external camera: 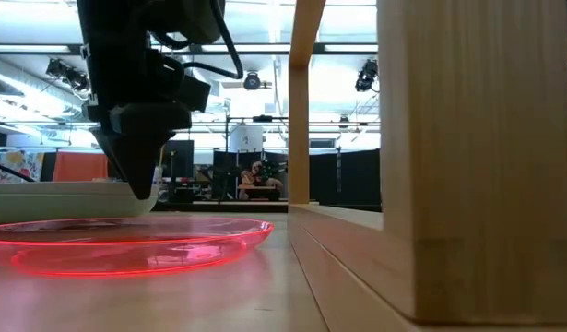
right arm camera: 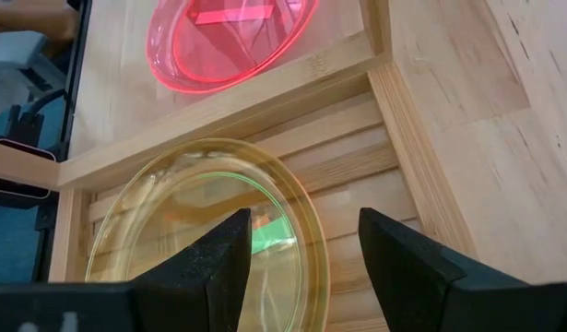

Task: Place and stack plates onto a shelf
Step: Stack the gray plate on the dark blue plate on the shelf

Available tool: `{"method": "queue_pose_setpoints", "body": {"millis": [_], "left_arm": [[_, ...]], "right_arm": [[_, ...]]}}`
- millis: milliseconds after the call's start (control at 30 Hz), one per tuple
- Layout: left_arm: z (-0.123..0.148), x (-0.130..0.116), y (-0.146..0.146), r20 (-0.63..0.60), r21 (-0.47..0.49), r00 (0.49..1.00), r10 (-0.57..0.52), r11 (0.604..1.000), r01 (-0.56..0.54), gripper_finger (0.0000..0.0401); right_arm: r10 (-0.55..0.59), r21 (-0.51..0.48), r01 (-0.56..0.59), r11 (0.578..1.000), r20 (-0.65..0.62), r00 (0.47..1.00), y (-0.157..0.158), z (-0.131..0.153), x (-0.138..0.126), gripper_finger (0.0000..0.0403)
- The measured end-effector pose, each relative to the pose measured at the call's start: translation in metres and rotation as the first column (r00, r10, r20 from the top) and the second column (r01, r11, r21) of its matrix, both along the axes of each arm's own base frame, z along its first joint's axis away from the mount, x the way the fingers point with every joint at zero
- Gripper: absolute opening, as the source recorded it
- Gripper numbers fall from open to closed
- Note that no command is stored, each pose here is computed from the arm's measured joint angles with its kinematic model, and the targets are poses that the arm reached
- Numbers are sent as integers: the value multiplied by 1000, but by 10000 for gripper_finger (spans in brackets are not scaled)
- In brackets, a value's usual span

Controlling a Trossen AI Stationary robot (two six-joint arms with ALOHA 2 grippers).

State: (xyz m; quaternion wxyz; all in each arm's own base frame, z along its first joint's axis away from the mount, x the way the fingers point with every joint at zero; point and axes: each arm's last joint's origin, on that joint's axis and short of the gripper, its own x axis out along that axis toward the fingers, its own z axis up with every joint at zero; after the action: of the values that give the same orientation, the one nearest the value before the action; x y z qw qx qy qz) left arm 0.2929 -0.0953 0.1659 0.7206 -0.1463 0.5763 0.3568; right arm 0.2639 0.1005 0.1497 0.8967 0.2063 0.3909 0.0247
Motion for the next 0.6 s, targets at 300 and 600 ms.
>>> {"method": "queue_pose_setpoints", "body": {"millis": [300, 600], "left_arm": [[0, 0, 0, -8, -5, 1000, 0, 1000, 0, 127], [0, -1, 0, -20, -14, 1000, -6, 1000, 6, 56]], "right_arm": [[0, 1, 0, 1000, 2, 1000, 0, 0, 0, 206], [0, 1, 0, 1000, 2, 1000, 0, 0, 0, 206]]}}
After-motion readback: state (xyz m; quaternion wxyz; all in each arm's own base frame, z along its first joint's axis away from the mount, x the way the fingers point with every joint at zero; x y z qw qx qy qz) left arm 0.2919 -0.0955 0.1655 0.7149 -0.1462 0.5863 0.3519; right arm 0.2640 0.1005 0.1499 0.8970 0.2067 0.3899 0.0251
